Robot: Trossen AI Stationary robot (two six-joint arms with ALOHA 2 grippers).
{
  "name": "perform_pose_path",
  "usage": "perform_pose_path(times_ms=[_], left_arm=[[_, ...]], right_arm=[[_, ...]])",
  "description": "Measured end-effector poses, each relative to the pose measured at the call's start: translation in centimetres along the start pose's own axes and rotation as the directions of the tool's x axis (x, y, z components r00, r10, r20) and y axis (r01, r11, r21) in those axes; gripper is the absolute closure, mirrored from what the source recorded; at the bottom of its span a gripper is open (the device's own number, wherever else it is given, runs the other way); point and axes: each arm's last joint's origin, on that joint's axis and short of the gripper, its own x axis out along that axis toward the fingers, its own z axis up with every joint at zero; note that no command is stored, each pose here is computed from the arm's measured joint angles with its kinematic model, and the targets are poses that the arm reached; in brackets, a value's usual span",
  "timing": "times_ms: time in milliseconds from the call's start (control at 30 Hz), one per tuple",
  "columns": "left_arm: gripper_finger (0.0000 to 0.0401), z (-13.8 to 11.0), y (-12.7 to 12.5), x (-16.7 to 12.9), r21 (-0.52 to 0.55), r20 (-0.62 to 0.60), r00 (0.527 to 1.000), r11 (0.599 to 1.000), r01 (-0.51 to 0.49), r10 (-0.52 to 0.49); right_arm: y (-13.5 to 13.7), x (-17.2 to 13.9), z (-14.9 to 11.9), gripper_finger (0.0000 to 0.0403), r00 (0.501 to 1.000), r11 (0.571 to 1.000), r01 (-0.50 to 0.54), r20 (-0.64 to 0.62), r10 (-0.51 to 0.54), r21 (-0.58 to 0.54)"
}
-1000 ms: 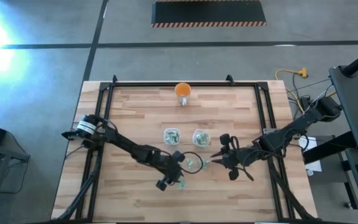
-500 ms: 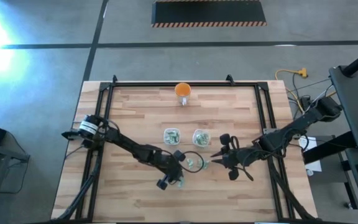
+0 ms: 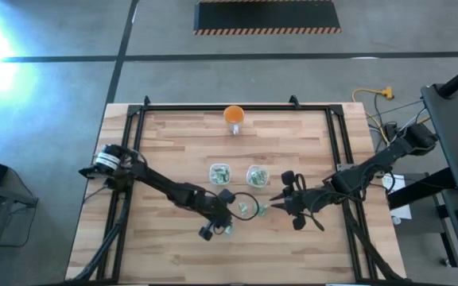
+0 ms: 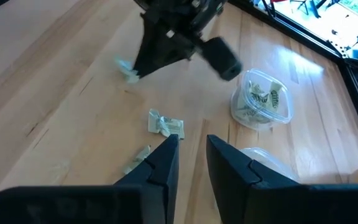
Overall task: Pick and place Stevia / Truvia into bins
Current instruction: Put the green stevia packet into the left transparent container
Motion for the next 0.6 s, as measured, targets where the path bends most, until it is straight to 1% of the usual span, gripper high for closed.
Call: perform_pose_path(times_ms=[100, 200, 267, 433, 500, 600], left_arm=[[0.04, 0.3, 0.0, -1.3, 0.001, -0.03, 0.998, 0.998, -0.055, 0.055], [0.04, 1.0, -0.2, -2.8, 0.002, -0.012, 0.993, 0.993, -0.118, 0.118], [0.0401, 1.1, -0.5, -4.1, -0.001, -0.026, 0.986, 0.986, -0.164, 0.164], [0.0401, 1.4, -1.1, -7.6, 0.019, -0.052, 0.95, 0.951, -0.308, 0.309], [0.0401, 1.4, -1.1, -9.4, 0.027, -0.056, 0.937, 0.939, -0.344, 0.345], [0.0401, 1.5, -1.1, -12.2, 0.06, -0.017, 0.924, 0.923, -0.38, 0.382]], right_arm=[[0.0, 0.0, -0.1, 0.0336, 1.0, 1.0, 0.0, -0.002, 0.0, 0.0], [0.0, 0.0, -0.2, 0.0339, 1.0, 1.0, -0.001, -0.007, 0.001, 0.001], [0.1, 0.1, -0.3, 0.0339, 1.0, 1.0, -0.001, -0.008, 0.001, 0.008], [0.1, 0.1, -0.5, 0.0336, 1.0, 1.0, -0.001, -0.015, 0.002, 0.023], [0.1, 0.1, -0.6, 0.0334, 1.0, 1.0, -0.001, -0.015, 0.002, 0.023], [0.1, 0.1, -0.6, 0.0332, 1.0, 1.0, -0.001, -0.016, 0.001, 0.023]])
